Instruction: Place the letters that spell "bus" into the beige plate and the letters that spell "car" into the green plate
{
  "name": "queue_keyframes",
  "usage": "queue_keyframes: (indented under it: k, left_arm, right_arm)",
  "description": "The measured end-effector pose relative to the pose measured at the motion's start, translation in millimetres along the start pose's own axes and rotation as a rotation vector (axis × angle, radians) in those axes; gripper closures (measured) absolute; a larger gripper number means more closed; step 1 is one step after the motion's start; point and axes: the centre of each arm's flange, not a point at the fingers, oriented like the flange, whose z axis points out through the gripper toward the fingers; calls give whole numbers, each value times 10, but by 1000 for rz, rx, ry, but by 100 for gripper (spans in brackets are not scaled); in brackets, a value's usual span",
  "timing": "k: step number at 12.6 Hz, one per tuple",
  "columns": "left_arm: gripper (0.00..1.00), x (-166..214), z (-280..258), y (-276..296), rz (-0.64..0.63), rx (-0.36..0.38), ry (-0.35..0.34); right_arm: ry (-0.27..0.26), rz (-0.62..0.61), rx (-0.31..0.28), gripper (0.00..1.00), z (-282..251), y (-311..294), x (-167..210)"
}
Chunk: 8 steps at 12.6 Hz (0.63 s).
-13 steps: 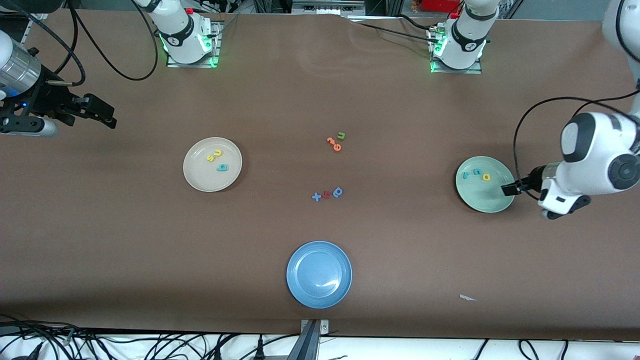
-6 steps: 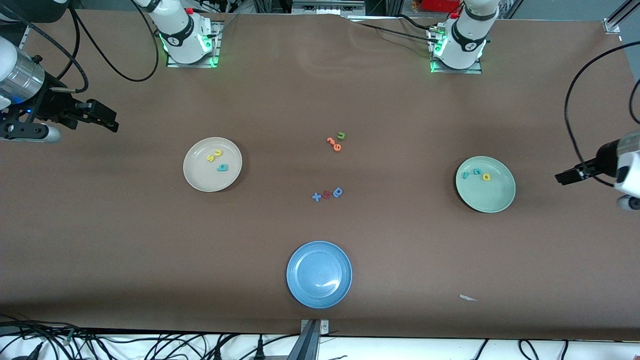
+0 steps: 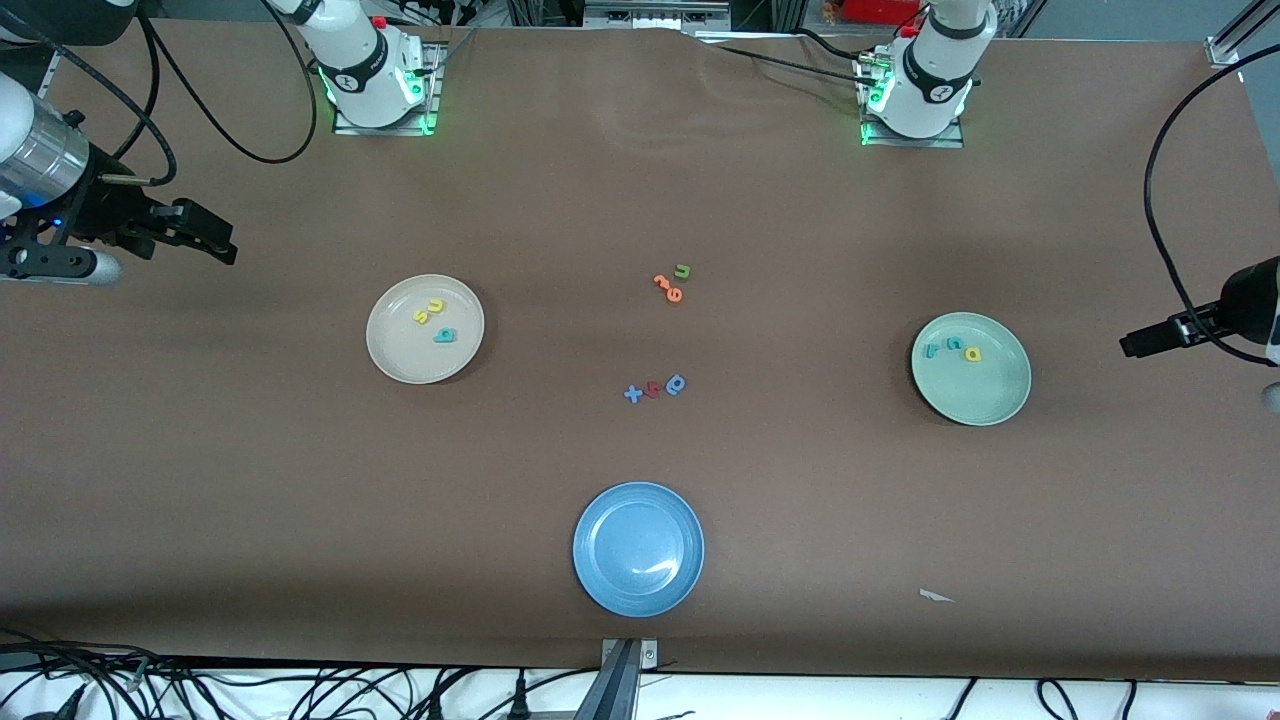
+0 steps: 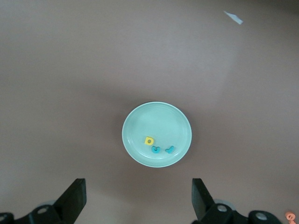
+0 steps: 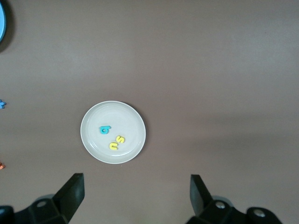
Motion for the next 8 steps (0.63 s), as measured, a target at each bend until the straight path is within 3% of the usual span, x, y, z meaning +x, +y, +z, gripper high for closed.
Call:
queue_keyframes:
  k: [4, 8]
  left_arm:
    - [3, -18, -99, 23, 62, -16, 27]
    - [6, 83, 179, 124, 80, -28, 95]
  right_arm:
    - [0, 0, 0, 0, 0, 0, 0]
    - [1, 0, 0, 0, -1, 0, 1]
